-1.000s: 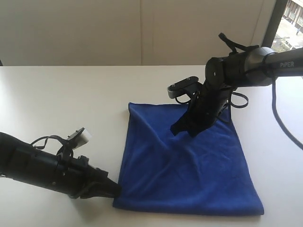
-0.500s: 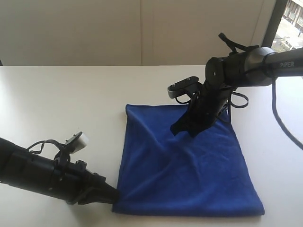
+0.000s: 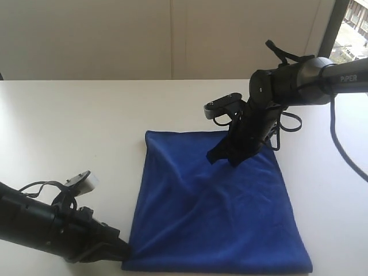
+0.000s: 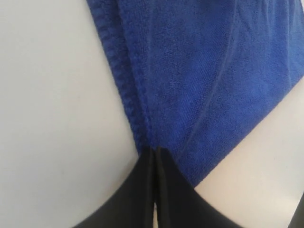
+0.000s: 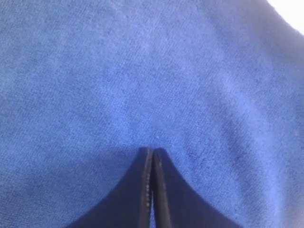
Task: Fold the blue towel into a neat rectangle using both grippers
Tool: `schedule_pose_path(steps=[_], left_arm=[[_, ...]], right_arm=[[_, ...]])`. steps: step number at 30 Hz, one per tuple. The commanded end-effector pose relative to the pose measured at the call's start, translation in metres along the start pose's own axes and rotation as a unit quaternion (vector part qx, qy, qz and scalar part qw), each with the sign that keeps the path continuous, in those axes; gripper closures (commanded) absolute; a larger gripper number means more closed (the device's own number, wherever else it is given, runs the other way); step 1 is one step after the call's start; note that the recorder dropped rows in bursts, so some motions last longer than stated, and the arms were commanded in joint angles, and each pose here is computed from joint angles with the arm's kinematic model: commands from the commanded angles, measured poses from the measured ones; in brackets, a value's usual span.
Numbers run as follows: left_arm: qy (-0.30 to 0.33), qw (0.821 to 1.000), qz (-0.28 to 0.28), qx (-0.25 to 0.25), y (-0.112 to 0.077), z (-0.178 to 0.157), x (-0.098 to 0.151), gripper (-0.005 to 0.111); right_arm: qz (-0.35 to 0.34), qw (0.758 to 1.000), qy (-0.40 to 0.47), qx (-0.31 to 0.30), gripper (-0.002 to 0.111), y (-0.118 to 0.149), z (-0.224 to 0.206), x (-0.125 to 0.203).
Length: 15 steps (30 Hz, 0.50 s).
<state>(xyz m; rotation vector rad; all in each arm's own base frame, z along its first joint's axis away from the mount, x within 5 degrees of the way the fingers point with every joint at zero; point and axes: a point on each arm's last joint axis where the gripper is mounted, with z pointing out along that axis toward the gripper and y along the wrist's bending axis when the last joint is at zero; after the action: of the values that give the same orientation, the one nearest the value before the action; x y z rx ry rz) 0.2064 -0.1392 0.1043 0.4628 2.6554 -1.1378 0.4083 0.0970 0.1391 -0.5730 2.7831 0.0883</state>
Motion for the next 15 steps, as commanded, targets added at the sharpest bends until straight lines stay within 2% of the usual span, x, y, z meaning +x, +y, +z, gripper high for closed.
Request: schedule_pose_path(steps=[1, 7, 12, 15], left_arm=[[0.011, 0.999, 0.005, -0.029, 0.002, -0.005, 0.011, 0.107], [0.011, 0.999, 0.006, -0.029, 0.001, -0.007, 0.014, 0.107], [0.019, 0.999, 0.001, -0.039, 0.004, -0.007, 0.021, 0.107], [0.017, 0.999, -0.002, -0.039, 0.004, -0.007, 0.020, 0.107]], right_arm=[[0.002, 1.000, -0.003, 0.004, 0.108, -0.002, -0.002, -0.001], [0.005, 1.000, -0.006, 0.014, 0.108, -0.004, -0.002, -0.002], [0.029, 0.994, -0.025, 0.102, 0.108, -0.020, -0.006, -0.007], [0.021, 0.993, -0.021, 0.111, 0.108, -0.022, -0.005, -0.006]])
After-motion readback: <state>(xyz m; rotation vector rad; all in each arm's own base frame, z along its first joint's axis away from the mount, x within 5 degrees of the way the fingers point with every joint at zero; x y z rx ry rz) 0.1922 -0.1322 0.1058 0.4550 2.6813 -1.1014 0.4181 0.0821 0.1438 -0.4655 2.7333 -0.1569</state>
